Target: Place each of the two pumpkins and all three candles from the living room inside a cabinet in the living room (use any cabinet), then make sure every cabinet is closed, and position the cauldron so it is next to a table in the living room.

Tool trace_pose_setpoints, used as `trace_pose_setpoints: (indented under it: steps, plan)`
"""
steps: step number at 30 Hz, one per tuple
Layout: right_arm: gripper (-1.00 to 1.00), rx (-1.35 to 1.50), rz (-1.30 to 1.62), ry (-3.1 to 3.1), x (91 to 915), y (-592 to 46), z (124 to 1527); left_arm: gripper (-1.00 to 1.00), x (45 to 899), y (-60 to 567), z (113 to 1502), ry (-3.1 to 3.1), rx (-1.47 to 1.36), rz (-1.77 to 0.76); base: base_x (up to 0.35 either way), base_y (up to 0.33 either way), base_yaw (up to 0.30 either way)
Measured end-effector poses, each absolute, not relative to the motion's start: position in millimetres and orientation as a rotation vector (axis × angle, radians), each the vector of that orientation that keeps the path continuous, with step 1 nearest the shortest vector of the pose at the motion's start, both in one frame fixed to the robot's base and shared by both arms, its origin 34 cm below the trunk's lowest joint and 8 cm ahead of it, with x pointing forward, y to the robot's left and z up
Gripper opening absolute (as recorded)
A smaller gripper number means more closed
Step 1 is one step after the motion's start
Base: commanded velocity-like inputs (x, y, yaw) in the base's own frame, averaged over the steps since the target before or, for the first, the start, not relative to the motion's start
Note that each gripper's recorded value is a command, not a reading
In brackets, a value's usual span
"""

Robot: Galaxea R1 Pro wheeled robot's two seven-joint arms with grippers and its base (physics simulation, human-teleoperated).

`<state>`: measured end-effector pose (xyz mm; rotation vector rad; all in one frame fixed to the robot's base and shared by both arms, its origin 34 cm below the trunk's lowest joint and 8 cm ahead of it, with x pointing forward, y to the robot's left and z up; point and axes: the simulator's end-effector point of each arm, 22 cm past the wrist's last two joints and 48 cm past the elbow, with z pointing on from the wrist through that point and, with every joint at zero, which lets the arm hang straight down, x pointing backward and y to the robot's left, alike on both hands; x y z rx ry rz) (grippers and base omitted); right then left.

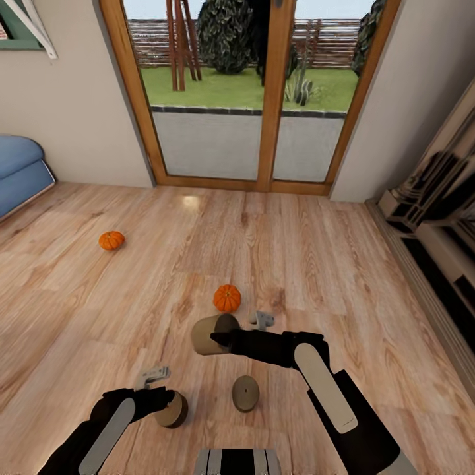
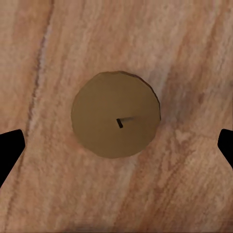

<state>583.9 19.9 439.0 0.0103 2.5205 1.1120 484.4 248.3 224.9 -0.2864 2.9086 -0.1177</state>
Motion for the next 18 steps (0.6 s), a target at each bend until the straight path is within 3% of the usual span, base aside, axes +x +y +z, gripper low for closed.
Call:
trace_pose_setpoints:
  steps: [8,18]
  plan:
    - [-1.00,-0.002,1.366,2.412,579,45,457,1.00,483,250,213,2.911,-0.307,-0.111,0.000,0.000,0.000]
    - [-1.00,-0.011,1.457,2.364,577,50,464,1.00,481,247,209,2.914,-0.312,-0.118,0.000,0.000,0.000]
